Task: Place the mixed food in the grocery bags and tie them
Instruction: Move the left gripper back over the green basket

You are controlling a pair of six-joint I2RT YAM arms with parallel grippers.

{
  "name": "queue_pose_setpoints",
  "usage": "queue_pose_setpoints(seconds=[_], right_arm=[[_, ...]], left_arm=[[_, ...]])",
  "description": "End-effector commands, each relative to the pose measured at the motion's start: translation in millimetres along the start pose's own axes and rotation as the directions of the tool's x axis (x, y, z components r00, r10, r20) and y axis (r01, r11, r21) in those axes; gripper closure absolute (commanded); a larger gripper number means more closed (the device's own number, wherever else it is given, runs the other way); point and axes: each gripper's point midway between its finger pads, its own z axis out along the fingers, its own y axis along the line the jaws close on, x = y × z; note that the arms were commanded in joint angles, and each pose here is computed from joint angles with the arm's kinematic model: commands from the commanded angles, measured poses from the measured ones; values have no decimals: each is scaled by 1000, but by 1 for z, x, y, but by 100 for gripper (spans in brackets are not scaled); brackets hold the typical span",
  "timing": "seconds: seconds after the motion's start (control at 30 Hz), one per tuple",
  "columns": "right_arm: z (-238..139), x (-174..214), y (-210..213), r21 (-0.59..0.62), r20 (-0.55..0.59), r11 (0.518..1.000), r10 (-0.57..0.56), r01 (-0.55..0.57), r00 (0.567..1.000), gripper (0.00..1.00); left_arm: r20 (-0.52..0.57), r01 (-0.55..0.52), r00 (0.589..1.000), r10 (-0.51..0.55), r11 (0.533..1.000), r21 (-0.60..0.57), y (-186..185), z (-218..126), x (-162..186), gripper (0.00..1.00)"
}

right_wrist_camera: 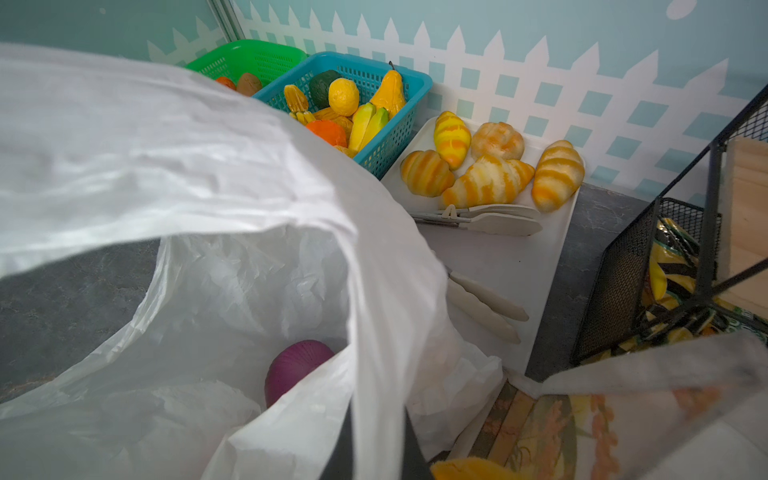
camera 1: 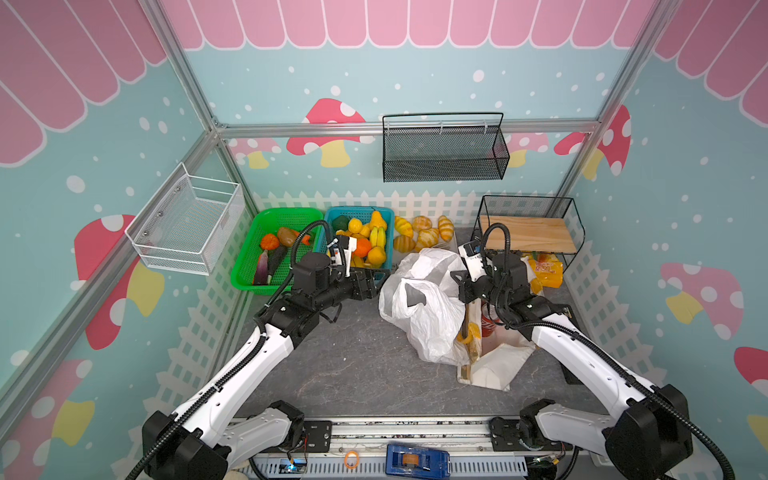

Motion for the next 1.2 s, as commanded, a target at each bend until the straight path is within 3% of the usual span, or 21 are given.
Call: queue_pose_setpoints(seconds=[0.0, 0.1, 0.33, 0.6, 0.7, 0.8, 0.9, 0.97, 1.17], right_arm=[[1, -14, 5, -36, 38, 999, -14, 15, 999, 100], [-1, -18, 11, -68, 48, 997, -18, 21, 999, 100], [-8, -29, 31, -176, 83, 984, 0, 15, 997, 100], [-9, -27, 33, -190, 104, 981, -8, 28, 995, 100], [-11, -26, 37, -207, 107, 978, -6, 28, 994, 100], [-14, -25, 36, -198, 112, 980, -9, 31, 994, 100], [-18, -26, 34, -184, 123, 982, -17, 39, 992, 100], [-17, -26, 35, -187, 123, 982, -17, 40, 992, 100], [-13, -24, 33, -183, 111, 983, -16, 36, 994, 100]], left_arm=[[28, 7, 1000, -5, 997, -74, 11, -25, -15, 16], [85, 64, 995, -46, 973, -222, 48, -42, -25, 16], [195, 249, 965, -176, 850, -465, 133, -68, -36, 16], [261, 325, 944, -201, 696, -640, 198, -56, -53, 17], [257, 277, 959, -120, 594, -755, 228, -57, -70, 18], [165, 172, 985, -56, 452, -875, 262, -59, -79, 18], [82, 88, 996, -32, 361, -928, 288, -56, -90, 18], [64, 79, 996, -55, 342, -936, 307, -50, -94, 18], [43, 92, 990, -135, 388, -917, 351, -14, -96, 20]])
